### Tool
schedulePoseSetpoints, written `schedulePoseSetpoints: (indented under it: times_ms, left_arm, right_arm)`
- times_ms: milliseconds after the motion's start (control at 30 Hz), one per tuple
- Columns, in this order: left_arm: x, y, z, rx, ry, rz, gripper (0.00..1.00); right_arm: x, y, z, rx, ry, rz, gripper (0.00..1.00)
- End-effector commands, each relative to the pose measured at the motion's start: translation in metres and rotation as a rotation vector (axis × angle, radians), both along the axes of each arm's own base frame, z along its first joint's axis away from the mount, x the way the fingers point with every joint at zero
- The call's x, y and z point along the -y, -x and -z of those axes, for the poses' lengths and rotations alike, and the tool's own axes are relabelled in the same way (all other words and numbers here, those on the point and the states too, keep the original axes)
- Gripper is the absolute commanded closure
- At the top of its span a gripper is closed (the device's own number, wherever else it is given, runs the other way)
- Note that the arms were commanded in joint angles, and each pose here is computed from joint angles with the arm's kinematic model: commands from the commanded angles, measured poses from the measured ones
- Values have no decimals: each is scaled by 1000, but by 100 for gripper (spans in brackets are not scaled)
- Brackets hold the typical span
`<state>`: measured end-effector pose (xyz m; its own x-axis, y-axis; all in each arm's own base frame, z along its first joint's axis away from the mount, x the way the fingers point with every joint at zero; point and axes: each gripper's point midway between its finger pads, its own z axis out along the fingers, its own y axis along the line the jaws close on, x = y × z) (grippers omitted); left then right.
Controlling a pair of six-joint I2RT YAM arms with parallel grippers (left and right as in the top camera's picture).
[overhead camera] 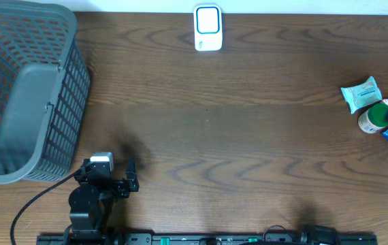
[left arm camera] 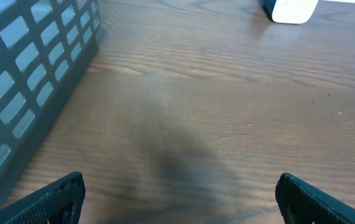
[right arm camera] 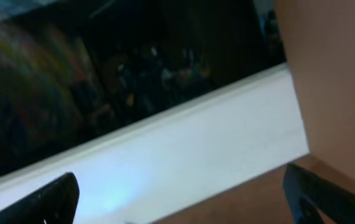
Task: Scan the item barcode
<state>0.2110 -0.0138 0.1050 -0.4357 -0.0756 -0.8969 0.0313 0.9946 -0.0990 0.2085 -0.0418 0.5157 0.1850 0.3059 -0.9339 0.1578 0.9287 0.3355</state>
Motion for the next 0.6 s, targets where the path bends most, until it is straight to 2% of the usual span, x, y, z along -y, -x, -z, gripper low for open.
schedulePoseSetpoints:
  times_ms: [0, 367, 567]
  left_arm:
    - [-2, 0, 7, -12, -19, -4, 2]
    - [-2, 0, 7, -12, -19, -4, 2]
    - [-2, 0, 7, -12, -19, -4, 2]
  right_arm:
    - [-7, 2, 32, 16, -26, -38, 1]
    - [-19, -2, 133, 148, -106, -117, 1]
    - [-23, -10, 190, 148, -117, -126, 1]
